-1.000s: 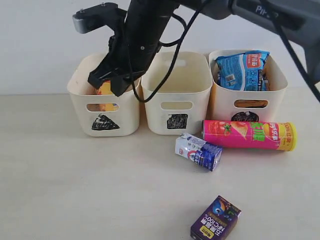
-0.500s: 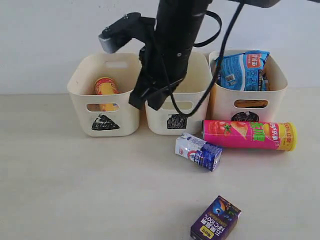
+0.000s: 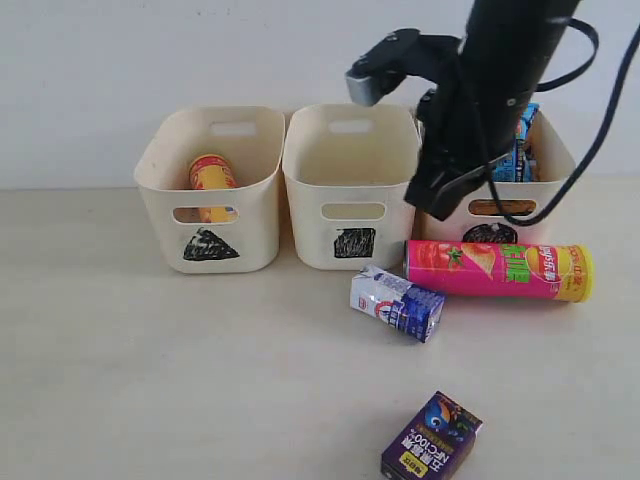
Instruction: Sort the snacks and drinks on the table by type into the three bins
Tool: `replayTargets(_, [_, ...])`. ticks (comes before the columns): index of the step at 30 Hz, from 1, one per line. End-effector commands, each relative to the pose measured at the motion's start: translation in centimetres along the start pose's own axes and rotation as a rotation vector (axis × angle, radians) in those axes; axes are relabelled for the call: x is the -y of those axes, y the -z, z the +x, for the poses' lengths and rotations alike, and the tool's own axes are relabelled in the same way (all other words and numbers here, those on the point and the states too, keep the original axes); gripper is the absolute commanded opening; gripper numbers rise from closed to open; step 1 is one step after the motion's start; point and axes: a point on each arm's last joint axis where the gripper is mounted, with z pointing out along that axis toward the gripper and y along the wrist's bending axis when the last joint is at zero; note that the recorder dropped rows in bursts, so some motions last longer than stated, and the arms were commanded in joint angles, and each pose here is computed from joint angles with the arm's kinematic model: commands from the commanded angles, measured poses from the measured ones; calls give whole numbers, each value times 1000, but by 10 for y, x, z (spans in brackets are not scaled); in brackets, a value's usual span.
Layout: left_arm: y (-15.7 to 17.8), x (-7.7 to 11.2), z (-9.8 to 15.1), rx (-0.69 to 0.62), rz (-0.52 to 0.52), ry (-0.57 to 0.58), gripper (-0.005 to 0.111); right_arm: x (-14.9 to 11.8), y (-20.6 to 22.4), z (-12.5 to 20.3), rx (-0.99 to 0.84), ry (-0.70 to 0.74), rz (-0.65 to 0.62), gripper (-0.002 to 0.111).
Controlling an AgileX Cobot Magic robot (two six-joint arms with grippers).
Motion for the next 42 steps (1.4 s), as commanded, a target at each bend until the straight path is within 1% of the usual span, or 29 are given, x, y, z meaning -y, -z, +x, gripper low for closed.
replayTargets(1, [1, 0, -2, 14, 4, 7, 4, 21, -3, 23, -21, -87, -14, 0])
replayTargets(6, [1, 0, -2, 14, 4, 7, 4, 39, -11, 46, -58, -134, -27, 0])
replayTargets(11, [1, 0, -2, 14, 4, 7, 4, 59, -9, 63, -66, -172, -12, 0])
replayTargets(15, [1, 0, -2, 14, 4, 7, 4, 69, -8, 73, -57, -171, -15, 0])
replayTargets(19, [1, 0, -2, 14, 4, 7, 4, 72, -9, 74, -43, -139, -20, 0])
replayTargets(20, [1, 0, -2, 14, 4, 7, 4, 72, -11, 74, -51, -99, -29, 0])
replayTargets(24, [1, 0, -2, 14, 4, 7, 4, 74, -24, 74, -67, 153, -65, 0])
replayTargets(27, [1, 0, -2, 14, 4, 7, 4, 76, -34, 75, -75, 305, -93, 0])
replayTargets(30, [1, 0, -2, 14, 4, 7, 4, 78, -47, 75, -87, 431, -124, 0])
replayTargets(32, [1, 0, -2, 14, 4, 7, 4, 82, -58, 74, -79, 499, -116, 0])
replayTargets(36, [1, 0, -2, 14, 4, 7, 4, 91, -78, 70, -59, 507, -66, 0])
replayTargets(42, [1, 0, -2, 14, 4, 7, 4, 97, -96, 68, -53, 491, -45, 0])
